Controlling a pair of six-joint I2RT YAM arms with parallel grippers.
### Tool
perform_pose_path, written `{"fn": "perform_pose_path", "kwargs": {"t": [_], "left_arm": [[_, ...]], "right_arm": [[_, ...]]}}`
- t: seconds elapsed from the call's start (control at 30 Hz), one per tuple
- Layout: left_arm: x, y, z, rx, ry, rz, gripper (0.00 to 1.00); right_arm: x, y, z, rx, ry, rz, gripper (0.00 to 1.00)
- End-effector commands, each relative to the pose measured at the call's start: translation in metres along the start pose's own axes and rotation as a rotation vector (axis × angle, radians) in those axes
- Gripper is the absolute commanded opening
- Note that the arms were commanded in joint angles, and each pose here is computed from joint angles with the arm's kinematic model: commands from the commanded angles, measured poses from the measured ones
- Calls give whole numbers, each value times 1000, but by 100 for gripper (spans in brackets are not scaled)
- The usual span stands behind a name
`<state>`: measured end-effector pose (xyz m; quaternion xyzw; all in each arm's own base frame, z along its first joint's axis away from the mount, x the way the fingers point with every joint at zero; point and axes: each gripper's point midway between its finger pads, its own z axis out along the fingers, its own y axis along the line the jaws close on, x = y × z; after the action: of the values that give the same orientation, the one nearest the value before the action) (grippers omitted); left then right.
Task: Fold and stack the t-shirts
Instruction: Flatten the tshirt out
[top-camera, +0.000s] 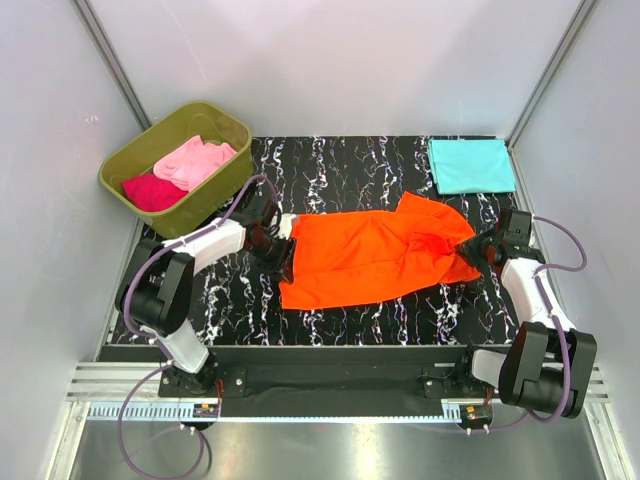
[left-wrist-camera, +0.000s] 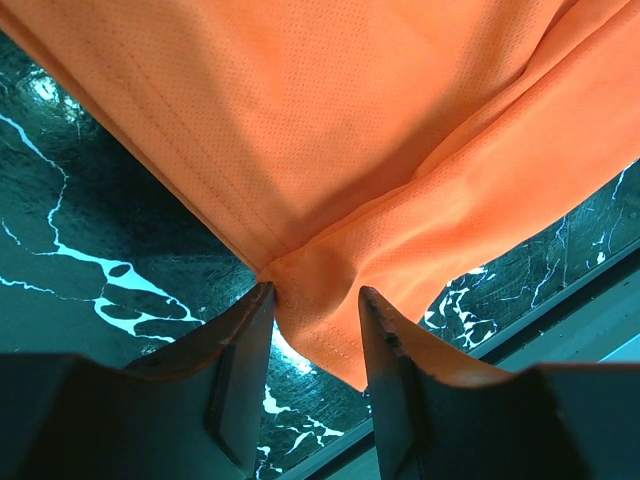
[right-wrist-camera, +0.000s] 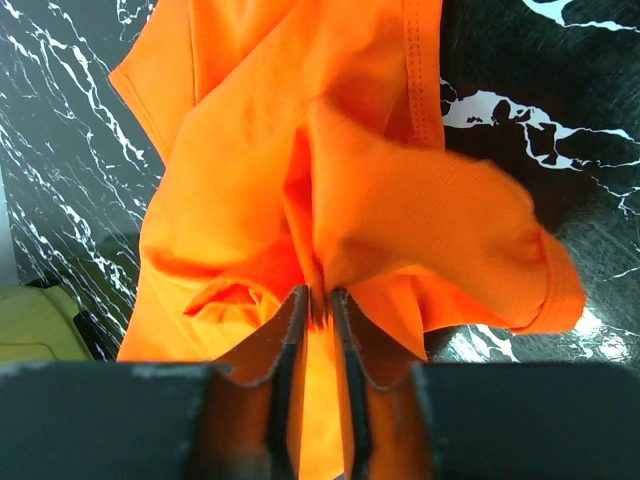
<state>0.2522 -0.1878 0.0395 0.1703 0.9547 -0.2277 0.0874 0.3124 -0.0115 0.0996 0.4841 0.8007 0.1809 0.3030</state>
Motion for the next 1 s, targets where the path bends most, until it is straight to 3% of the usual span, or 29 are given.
{"fn": "perform_pose_path", "kwargs": {"t": [0.0,0.07,0.1,0.17,0.33,0.47,0.77,0.97], "left_arm": [[-9,-7,0,40,-25,36,43],[-9,-7,1,39,-19,35,44],[-10,-7,0,37,-22,38,45],[-9,-6,0,32,-20,36,45],[-10,-3,-1,10,-20,38,48],[-7,-2,-2,9,-11,43,48],[-5,2,0,-13,1,41,44],[-8,6,-1,-40,-4,40,44]], "right_arm": [[-6,7,-1,-28,-18,-15,26],[-7,7,0,-25,-22,-15,25],[-7,7,0,-24,-21,-12,15],[-7,6,1,-24,-21,-12,12],[-9,7,1,-20,-31,1,27],[-13,10,1,-22,-40,-1,31],[-15,7,9,8,-34,-5,32],[-20,3,10,26,-55,-19,27]]}}
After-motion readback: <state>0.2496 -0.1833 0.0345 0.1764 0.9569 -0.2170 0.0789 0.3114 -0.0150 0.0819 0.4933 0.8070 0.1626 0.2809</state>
